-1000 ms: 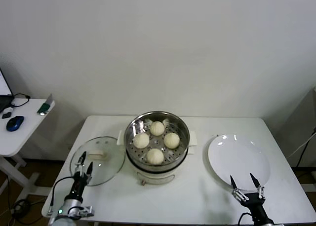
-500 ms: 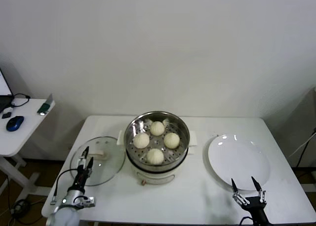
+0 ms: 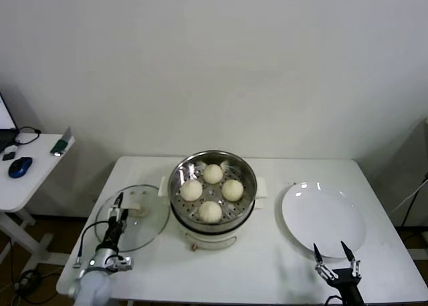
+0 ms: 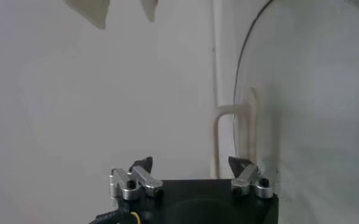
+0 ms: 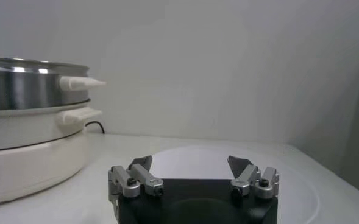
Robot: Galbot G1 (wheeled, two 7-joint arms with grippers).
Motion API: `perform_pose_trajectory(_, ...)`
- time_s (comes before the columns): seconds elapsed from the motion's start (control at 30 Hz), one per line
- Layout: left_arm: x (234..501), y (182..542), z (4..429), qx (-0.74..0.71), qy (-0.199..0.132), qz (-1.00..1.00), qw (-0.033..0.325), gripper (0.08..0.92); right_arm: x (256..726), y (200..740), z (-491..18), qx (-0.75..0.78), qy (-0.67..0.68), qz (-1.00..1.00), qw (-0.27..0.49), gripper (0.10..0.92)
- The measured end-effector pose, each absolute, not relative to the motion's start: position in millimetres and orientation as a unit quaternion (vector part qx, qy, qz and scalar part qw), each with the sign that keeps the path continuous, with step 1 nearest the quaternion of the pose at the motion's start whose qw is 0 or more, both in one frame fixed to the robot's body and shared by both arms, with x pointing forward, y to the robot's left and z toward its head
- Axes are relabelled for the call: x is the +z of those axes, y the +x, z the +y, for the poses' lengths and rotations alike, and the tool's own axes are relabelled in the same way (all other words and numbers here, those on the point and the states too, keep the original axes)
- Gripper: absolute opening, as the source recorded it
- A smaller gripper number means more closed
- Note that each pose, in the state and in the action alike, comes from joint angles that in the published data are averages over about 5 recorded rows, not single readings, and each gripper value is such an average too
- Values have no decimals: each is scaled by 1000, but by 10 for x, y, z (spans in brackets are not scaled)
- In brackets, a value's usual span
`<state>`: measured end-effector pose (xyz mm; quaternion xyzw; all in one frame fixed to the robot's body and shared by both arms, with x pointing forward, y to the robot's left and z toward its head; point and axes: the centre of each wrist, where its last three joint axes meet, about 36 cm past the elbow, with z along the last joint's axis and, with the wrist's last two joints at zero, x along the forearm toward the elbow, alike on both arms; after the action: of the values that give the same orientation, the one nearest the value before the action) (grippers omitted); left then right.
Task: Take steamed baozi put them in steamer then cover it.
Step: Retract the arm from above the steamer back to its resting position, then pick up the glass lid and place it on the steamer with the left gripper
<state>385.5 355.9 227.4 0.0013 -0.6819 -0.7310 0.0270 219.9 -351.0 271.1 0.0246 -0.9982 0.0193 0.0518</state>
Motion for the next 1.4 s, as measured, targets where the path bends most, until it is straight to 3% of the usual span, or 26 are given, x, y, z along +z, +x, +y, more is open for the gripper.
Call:
perform_pose_trajectory(0.73, 2172, 3877, 3514, -726, 1, -687, 47, 153, 2701, 2179, -3448, 23, 28, -998, 47, 823)
perform_pose_trajectory(1.07, 2324, 3858, 3573, -718, 16, -694, 43, 138, 2734, 2183, -3451, 27, 23, -998, 44, 823)
perform_pose_trajectory(1.4, 2875, 3853, 3662, -711, 39, -702, 32, 138, 2739, 2175, -3472, 32, 20, -998, 42, 823)
